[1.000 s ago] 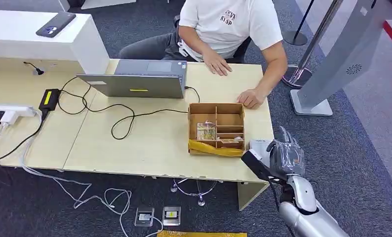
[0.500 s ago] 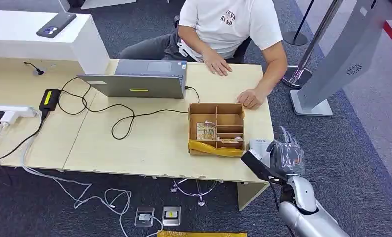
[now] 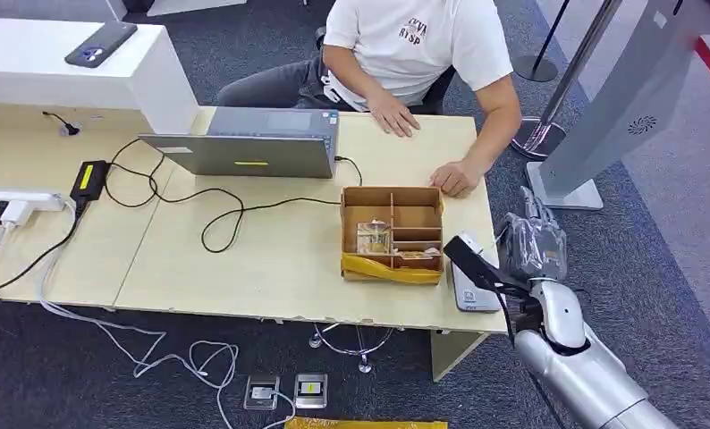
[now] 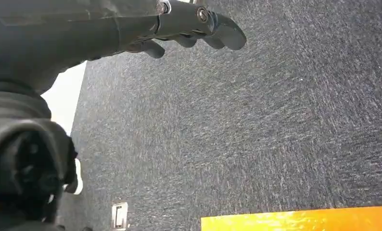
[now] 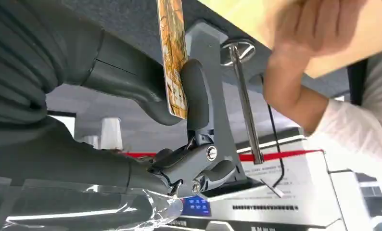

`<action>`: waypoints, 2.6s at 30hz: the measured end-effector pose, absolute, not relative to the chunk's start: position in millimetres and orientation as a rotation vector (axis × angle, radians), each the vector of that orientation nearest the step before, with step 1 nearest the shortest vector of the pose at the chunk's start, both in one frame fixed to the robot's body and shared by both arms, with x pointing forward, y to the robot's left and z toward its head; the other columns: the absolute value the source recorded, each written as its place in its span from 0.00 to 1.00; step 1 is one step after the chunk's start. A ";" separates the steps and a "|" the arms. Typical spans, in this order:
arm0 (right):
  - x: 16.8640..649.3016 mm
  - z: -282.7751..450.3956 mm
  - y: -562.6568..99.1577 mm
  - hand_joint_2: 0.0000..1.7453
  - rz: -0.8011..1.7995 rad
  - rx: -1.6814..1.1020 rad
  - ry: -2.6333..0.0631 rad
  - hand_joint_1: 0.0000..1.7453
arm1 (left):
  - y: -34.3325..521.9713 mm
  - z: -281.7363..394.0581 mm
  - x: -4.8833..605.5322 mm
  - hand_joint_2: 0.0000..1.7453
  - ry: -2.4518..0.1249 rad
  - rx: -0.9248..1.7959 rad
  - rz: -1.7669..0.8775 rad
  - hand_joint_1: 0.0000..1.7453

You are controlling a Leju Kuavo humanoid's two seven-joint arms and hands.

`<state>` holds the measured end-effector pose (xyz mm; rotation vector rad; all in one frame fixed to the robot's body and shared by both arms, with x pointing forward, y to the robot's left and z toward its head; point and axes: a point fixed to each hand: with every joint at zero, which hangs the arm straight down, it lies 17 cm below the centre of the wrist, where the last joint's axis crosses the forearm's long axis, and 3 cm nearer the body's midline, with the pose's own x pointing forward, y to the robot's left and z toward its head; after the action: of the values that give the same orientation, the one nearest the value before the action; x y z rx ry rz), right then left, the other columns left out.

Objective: Pass the card to the sensor for recognition and then transmit it.

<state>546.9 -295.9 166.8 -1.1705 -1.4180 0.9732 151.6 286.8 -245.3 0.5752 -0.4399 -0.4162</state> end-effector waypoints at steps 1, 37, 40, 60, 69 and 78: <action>549.4 174.5 -294.5 1.00 0.969 -1.177 -1.431 1.00 | 286.8 -245.3 151.6 0.00 -0.440 0.575 -0.416 0.00; 612.7 267.9 -263.6 1.00 0.909 -1.225 -1.544 1.00 | 285.5 -244.9 154.3 0.00 -0.452 0.572 -0.440 0.00; 614.9 258.8 -267.3 1.00 0.914 -1.225 -1.515 0.00 | 285.5 -244.9 154.5 0.00 -0.452 0.572 -0.442 0.00; 604.6 272.2 -251.1 1.00 0.828 -1.215 -1.630 0.00 | 288.0 -244.7 154.8 0.00 -0.453 0.577 -0.446 0.00; 573.9 281.3 -191.7 1.00 0.845 -0.991 -1.791 0.00 | 286.9 -244.8 155.0 0.00 -0.458 0.572 -0.448 0.00; 549.2 281.4 -158.1 1.00 0.922 -0.871 -1.847 0.00 | 288.3 -245.4 154.8 0.00 -0.457 0.569 -0.449 0.00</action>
<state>549.2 -158.1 281.4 -0.8705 -1.8469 0.9223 154.8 288.3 -245.4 0.5687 -0.4574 -0.4494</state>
